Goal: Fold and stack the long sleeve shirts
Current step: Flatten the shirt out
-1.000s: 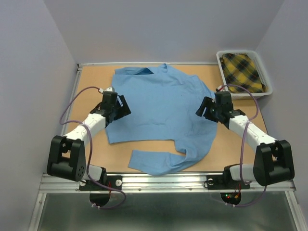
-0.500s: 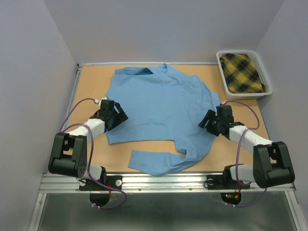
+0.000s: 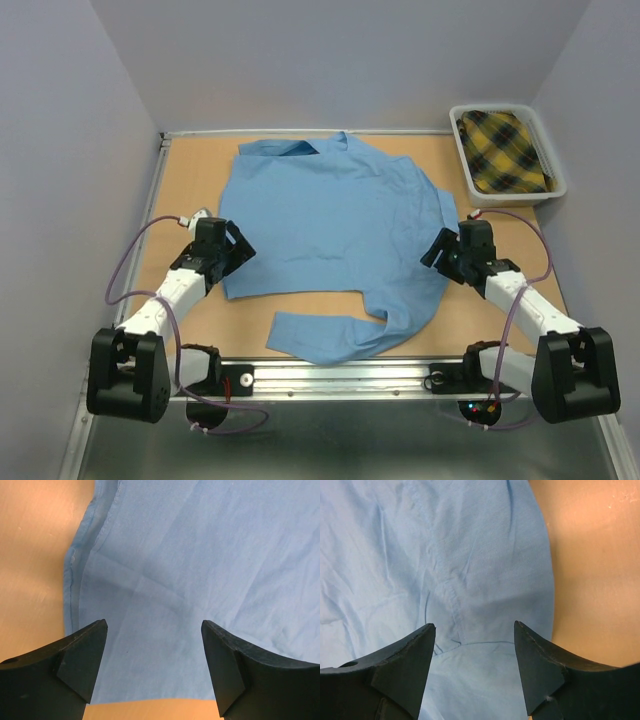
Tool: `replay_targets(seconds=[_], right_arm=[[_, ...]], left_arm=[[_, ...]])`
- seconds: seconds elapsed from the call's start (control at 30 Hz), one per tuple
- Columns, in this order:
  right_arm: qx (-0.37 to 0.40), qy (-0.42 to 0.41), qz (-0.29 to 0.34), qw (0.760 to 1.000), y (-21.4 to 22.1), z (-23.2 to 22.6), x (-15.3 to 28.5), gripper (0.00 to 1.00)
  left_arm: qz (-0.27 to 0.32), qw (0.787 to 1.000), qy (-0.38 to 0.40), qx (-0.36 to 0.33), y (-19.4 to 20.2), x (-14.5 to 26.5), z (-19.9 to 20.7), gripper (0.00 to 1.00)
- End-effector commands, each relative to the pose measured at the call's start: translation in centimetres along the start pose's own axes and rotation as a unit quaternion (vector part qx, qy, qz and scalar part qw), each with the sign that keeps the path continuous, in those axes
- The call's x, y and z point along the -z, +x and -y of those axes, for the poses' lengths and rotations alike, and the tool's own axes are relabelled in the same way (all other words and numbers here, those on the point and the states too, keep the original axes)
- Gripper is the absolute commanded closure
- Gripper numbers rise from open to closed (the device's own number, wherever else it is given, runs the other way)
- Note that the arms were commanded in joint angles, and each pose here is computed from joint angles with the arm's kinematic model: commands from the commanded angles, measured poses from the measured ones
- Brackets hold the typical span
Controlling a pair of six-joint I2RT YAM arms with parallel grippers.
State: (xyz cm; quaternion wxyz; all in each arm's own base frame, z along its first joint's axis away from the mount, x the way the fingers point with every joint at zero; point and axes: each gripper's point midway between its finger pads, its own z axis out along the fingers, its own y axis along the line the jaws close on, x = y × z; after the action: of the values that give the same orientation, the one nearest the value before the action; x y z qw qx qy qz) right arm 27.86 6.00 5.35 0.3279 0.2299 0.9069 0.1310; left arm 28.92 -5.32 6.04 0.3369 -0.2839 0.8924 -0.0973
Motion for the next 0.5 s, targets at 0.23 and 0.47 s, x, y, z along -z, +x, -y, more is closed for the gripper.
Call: replay_targets(seconds=[0.23,0.47], right_arm=[[0.011,-0.054,-0.019,0.998,0.3,-1.9,1.8,0.30],[0.004,-0.050,-0.010,0.999,0.5,-1.4,2.1,0.30]], left_arm=[[-0.062,0.997,0.016,0.051,5.2,-0.4,-1.7,0.16],[-0.060,0.993,0.018,0.096,6.8,0.6,-2.8,0.17]])
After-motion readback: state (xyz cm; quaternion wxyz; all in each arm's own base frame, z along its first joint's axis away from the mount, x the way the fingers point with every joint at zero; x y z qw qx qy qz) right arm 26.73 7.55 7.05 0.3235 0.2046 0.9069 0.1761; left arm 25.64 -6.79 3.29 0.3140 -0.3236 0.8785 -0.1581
